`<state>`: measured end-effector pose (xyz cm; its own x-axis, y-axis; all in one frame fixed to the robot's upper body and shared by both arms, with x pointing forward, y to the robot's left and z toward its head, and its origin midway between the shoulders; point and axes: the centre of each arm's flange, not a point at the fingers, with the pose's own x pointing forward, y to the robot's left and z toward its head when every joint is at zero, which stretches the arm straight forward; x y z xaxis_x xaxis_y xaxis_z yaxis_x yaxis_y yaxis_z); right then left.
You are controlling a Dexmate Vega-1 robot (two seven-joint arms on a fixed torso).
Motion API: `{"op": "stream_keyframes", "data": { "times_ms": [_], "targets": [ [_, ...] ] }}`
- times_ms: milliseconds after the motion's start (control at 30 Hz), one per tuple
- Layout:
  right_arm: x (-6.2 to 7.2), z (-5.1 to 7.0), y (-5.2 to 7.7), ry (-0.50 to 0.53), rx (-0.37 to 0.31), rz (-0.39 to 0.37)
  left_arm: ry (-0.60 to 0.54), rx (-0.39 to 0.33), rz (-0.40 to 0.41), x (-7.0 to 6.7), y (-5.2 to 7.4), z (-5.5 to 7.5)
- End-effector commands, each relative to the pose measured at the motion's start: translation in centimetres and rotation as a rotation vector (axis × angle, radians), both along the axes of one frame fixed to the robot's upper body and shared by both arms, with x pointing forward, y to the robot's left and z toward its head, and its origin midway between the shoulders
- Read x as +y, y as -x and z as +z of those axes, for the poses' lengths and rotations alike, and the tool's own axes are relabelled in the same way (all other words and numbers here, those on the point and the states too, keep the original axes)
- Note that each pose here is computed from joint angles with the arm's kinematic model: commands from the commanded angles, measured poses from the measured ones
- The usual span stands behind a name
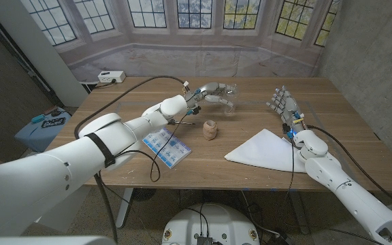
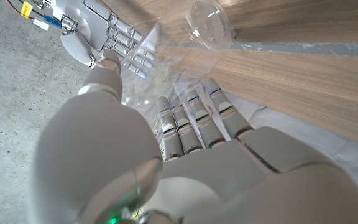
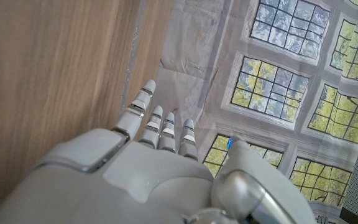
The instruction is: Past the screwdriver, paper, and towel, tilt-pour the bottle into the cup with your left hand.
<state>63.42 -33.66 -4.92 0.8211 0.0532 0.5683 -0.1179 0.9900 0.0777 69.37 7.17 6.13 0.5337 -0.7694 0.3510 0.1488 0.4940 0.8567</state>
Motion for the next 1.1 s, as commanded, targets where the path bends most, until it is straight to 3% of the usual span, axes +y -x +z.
{"op": "stream_keyframes", "data": {
  "times_ms": [33, 567, 1100],
  "targets": [
    [0.1, 0.7, -0.7, 0.016, 0.002, 0.015, -0.036, -0.034, -0.006, 0.6, 0.3, 1.3],
    [-0.2, 0.7, -0.7, 0.022, -0.003, 0.022, -0.099, -0.058, 0.015, 0.9, 1.3, 3.0],
    [0.1, 0.6, -0.5, 0.022, -0.016, 0.02, -0.204, -0.054, 0.08, 2.3, 2.5, 4.6]
  ]
}}
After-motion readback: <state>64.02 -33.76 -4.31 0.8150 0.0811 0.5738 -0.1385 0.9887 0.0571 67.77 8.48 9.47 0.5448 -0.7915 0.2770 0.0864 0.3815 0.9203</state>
